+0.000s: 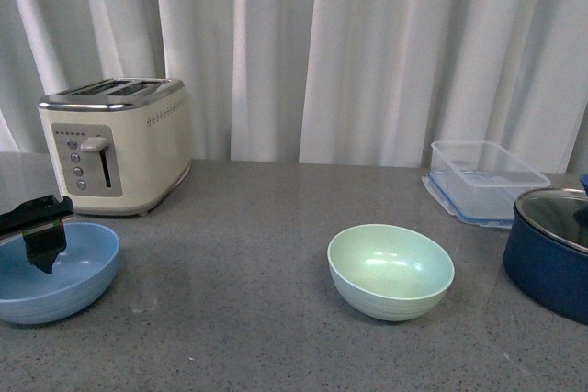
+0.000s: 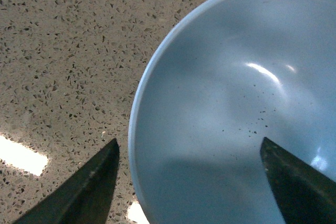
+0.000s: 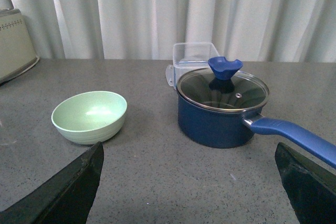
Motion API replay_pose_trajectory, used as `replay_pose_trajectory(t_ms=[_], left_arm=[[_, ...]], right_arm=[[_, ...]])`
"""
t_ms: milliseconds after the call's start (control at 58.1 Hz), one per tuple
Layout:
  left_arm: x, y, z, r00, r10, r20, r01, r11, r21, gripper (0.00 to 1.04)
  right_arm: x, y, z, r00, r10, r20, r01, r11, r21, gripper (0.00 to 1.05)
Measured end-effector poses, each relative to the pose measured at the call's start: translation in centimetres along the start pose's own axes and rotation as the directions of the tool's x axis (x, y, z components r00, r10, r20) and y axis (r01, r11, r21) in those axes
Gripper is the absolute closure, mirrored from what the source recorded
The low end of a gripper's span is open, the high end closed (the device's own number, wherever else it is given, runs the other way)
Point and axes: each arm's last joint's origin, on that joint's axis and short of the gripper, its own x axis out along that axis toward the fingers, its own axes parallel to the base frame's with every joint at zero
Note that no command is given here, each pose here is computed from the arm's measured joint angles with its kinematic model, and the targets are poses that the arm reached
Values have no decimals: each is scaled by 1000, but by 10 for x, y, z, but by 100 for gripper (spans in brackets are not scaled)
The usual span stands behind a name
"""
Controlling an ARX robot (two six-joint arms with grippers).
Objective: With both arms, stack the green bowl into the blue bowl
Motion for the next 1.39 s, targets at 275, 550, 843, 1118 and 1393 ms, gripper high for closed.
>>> replay_pose_trajectory(t_ms=[275, 550, 843, 1118, 1393], left_arm=[[5, -3, -3, 1000, 7, -16, -7, 1000, 0, 66], [-11, -12, 1, 999, -41, -9, 41, 999, -3, 101], [-57, -74, 7, 975, -213, 68, 206, 975, 87, 101], [-53, -125, -20, 961, -276, 8, 272, 951, 149, 101], [-28, -146, -49, 969, -240, -61, 247, 953, 174, 101]], right_arm=[[0, 0, 0, 1000, 0, 0, 0, 1000, 0, 10], [0, 0, 0, 1000, 0, 0, 0, 1000, 0, 10], [0, 0, 0, 1000, 0, 0, 0, 1000, 0, 10], [0, 0, 0, 1000, 0, 0, 0, 1000, 0, 10], [0, 0, 0, 1000, 0, 0, 0, 1000, 0, 10]])
